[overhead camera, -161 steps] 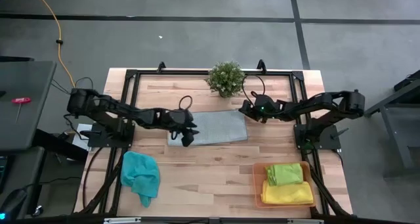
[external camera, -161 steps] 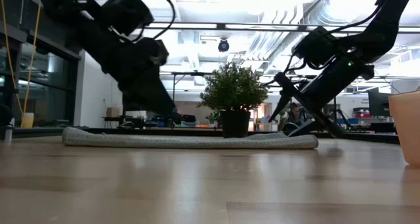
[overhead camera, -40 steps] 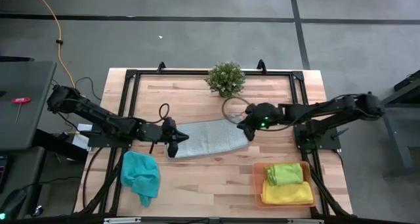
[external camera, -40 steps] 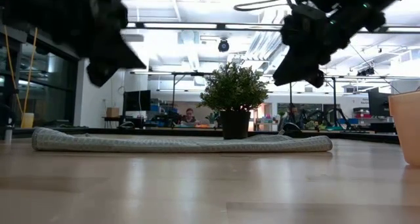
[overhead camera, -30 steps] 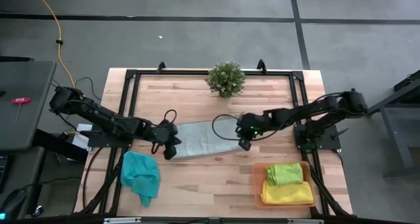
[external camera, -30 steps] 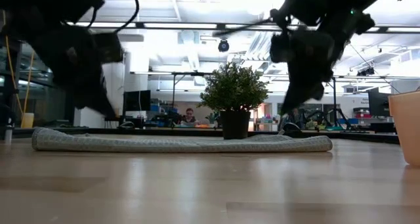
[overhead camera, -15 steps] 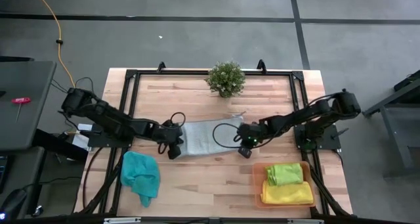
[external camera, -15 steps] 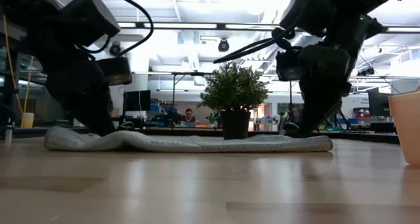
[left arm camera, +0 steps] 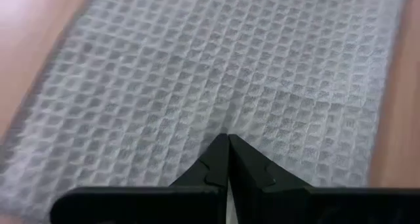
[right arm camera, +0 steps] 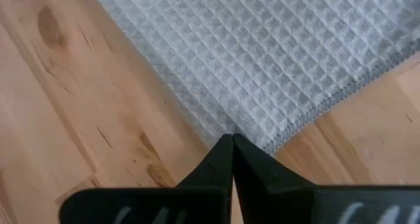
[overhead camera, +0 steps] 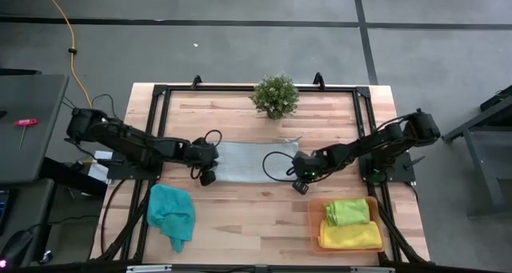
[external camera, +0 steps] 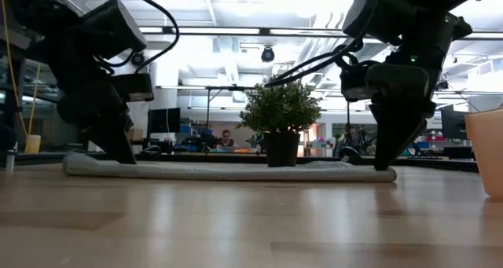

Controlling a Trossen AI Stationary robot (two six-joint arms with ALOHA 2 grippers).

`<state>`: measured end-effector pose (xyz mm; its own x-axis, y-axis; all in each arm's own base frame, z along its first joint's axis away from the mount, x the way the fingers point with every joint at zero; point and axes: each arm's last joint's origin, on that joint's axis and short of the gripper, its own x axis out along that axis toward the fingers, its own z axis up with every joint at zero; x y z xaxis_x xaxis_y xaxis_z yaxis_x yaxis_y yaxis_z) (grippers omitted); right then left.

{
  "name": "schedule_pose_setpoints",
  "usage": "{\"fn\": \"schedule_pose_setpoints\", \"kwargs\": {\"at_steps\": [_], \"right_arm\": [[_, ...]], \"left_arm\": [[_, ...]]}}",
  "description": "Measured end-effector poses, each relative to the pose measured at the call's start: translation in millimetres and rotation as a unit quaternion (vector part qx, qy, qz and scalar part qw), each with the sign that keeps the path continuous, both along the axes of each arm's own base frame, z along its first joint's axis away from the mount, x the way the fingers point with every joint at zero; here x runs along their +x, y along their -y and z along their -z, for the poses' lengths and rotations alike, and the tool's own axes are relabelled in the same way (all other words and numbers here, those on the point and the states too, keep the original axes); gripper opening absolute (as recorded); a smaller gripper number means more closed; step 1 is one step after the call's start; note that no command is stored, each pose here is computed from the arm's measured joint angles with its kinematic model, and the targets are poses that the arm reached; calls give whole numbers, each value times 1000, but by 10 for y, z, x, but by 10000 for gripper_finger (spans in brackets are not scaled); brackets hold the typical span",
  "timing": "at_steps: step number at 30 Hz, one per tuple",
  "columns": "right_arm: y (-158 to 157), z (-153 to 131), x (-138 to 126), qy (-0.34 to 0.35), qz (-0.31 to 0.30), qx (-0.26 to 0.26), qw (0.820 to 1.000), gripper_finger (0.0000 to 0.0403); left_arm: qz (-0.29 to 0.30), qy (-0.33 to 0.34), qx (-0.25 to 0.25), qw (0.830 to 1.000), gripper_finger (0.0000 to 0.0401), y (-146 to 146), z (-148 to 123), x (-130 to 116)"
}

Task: Fold microfiber towels
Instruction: Fold the gray microfiber towel

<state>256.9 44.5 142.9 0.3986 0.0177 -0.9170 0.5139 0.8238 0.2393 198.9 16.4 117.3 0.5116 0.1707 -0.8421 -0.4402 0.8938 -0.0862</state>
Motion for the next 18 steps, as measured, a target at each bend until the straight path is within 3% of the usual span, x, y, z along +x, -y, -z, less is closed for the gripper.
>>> {"fn": "schedule_pose_setpoints", "kwargs": {"at_steps": [10, 18], "right_arm": [[49, -251, -50, -18, -16, -40, 999, 0], [81, -414, -228, -34, -13, -56, 998, 0]], "left_arm": [[5, 36, -18, 999, 0, 2, -357, -254], [99, 77, -46, 991, 0, 239, -521, -348]]}}
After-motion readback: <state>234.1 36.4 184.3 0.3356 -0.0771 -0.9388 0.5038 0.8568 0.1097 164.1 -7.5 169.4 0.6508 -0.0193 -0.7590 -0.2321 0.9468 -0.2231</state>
